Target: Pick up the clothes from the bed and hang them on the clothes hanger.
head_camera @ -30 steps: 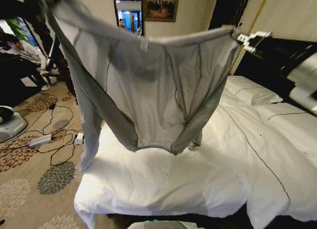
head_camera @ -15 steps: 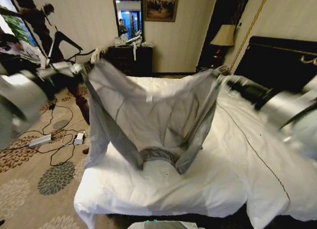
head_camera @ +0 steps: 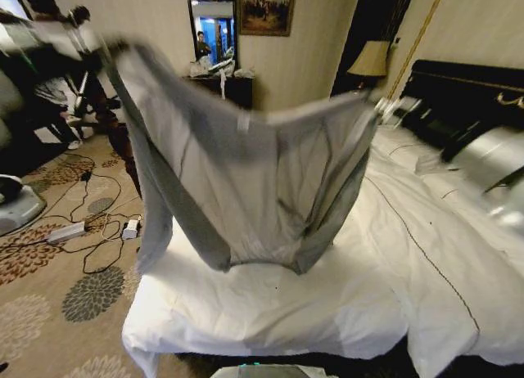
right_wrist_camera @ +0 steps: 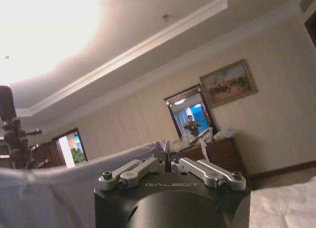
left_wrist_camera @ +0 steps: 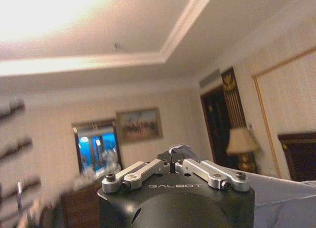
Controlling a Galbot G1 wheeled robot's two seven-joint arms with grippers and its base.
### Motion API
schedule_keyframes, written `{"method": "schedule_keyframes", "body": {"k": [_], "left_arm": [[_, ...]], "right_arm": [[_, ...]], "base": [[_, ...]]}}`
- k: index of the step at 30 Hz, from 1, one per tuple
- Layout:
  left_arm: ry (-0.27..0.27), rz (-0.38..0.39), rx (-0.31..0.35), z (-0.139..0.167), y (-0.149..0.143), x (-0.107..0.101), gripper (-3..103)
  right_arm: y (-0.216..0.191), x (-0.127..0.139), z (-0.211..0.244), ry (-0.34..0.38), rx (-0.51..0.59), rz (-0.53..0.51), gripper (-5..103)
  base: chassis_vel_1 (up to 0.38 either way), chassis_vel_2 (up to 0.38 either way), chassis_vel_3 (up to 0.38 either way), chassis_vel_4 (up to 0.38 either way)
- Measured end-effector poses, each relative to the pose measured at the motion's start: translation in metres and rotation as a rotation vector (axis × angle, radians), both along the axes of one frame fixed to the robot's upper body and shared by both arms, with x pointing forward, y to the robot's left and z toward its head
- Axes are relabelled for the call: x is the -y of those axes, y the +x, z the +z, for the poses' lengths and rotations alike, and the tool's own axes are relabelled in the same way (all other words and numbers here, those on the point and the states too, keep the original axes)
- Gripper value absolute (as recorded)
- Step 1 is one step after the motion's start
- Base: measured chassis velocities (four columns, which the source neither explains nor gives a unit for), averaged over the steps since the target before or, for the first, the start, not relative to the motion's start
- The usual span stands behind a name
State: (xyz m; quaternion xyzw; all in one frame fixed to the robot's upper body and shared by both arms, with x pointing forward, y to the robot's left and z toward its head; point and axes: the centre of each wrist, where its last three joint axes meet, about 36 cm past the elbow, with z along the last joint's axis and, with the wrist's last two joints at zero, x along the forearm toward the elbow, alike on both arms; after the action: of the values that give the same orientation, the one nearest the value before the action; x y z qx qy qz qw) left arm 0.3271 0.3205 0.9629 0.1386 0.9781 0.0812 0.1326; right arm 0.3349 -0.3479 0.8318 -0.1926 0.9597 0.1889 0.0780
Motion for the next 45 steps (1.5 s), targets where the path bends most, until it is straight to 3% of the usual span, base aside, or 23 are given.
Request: {"method": "schedule_keyframes", "body": {"k": [4, 7, 10, 15, 16, 19, 21, 22, 24, 27, 28, 32, 36, 45], "left_arm": [[0.019, -0.050, 0.036, 0.053, -0.012, 0.038, 0], [0.030, -0.063, 0.031, 0.058, -0.016, 0.051, 0], [0.029, -0.058, 0.006, 0.045, -0.018, 0.048, 0], [-0.036, -0.026, -0.137, -0.045, -0.015, 0.022, 0], [-0.036, -0.026, -0.137, -0.045, -0.015, 0.022, 0], [-0.088, 0.000, -0.209, -0.113, -0.006, 0.009, 0], [-0.114, 0.015, -0.237, -0.150, 0.000, 0.006, 0], [-0.114, 0.015, -0.237, -0.150, 0.000, 0.006, 0], [-0.151, 0.028, -0.286, -0.200, 0.010, 0.007, 0], [-0.175, 0.046, -0.310, -0.249, 0.024, 0.005, 0], [-0.175, 0.046, -0.310, -0.249, 0.024, 0.005, 0], [-0.212, 0.064, -0.363, -0.309, 0.035, 0.005, 0], [-0.234, 0.066, -0.400, -0.344, 0.044, 0.011, 0], [-0.219, 0.119, -0.446, -0.412, 0.077, 0.012, 0]], "right_arm": [[-0.008, 0.007, 0.024, 0.010, 0.034, 0.006, 0], [-0.014, 0.006, 0.031, 0.010, 0.037, 0.019, 0], [-0.017, 0.000, 0.028, 0.000, 0.027, 0.028, 0], [-0.009, -0.015, -0.020, -0.035, -0.078, 0.019, 0], [-0.009, -0.015, -0.020, -0.035, -0.078, 0.019, 0], [-0.003, -0.026, -0.066, -0.078, -0.162, 0.001, 0], [-0.004, -0.032, -0.092, -0.099, -0.205, 0.001, 0], [-0.004, -0.032, -0.092, -0.099, -0.205, 0.001, 0], [-0.002, -0.037, -0.128, -0.133, -0.252, -0.017, 0], [0.001, -0.036, -0.167, -0.207, -0.271, -0.072, 0], [0.001, -0.036, -0.167, -0.207, -0.271, -0.072, 0], [0.007, -0.032, -0.199, -0.216, -0.306, -0.119, 0], [0.011, -0.035, -0.220, -0.222, -0.343, -0.108, 0], [0.031, -0.055, -0.273, -0.217, -0.395, -0.065, 0]], "base": [[0.000, 0.000, 0.000, 0.000], [0.000, 0.000, 0.000, 0.000], [0.000, 0.000, 0.000, 0.000], [0.000, 0.000, 0.000, 0.000], [0.000, 0.000, 0.000, 0.000], [0.000, 0.000, 0.000, 0.000], [0.000, 0.000, 0.000, 0.000], [0.000, 0.000, 0.000, 0.000], [0.000, 0.000, 0.000, 0.000], [0.000, 0.000, 0.000, 0.000], [0.000, 0.000, 0.000, 0.000], [0.000, 0.000, 0.000, 0.000], [0.000, 0.000, 0.000, 0.000], [0.000, 0.000, 0.000, 0.000]]}}
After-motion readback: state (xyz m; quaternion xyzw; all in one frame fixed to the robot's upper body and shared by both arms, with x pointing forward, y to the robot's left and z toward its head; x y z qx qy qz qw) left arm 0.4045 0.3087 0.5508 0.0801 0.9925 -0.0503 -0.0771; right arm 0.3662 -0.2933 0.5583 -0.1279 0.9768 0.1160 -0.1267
